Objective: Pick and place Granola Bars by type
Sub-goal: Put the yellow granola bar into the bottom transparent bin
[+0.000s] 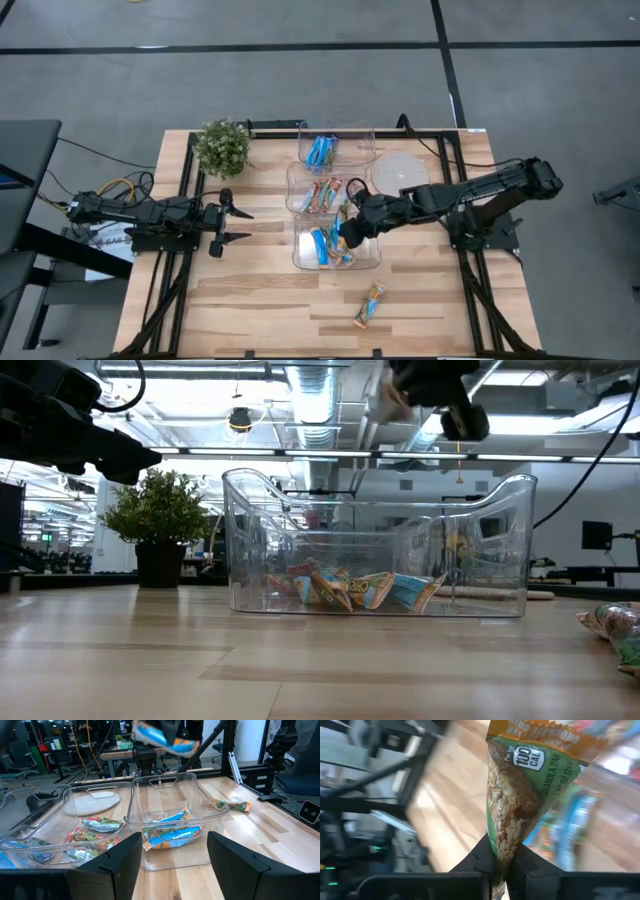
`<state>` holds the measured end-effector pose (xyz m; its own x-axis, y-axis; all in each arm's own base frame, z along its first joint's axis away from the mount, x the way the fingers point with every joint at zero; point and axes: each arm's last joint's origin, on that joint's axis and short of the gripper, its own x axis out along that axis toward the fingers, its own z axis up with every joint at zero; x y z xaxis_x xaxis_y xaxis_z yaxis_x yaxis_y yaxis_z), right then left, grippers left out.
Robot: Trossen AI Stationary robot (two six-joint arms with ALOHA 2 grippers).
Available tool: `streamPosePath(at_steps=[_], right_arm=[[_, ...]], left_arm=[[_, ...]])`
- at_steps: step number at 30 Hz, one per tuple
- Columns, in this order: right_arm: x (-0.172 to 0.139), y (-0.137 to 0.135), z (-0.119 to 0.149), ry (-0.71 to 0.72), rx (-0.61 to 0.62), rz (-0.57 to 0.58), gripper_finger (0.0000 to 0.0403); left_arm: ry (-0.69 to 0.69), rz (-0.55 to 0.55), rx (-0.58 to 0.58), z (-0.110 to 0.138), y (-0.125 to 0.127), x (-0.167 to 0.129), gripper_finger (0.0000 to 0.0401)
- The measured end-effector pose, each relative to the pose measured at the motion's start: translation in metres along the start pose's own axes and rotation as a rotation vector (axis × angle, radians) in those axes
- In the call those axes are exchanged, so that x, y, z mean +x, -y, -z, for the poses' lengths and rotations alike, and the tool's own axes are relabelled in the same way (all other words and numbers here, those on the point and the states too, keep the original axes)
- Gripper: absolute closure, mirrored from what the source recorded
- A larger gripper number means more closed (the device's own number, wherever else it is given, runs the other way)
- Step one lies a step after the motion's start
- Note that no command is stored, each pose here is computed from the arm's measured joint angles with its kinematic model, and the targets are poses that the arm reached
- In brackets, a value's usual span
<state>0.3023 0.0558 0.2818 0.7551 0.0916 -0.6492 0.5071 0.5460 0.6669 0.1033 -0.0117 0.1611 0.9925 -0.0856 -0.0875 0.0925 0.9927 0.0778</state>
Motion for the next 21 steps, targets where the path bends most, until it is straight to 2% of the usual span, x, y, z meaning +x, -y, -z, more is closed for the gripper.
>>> streamPosePath(at_steps=[8,12,21], right_arm=[[-0.001,0.019,0.0,-0.064,-0.013,0.171,0.0388],[0.015,0.028,0.006,-0.127,-0.014,0.247,0.0389],[0.043,0.037,0.013,-0.224,-0.006,0.293,0.0387]], left_arm=[[0.0,0.0,0.0,0.0,0.0,0.0,0.0182],[0.0,0.0,0.0,0.0,0.0,0.0,0.0182],[0.0,0.001,0.0,0.0,0.0,0.0,0.0182]])
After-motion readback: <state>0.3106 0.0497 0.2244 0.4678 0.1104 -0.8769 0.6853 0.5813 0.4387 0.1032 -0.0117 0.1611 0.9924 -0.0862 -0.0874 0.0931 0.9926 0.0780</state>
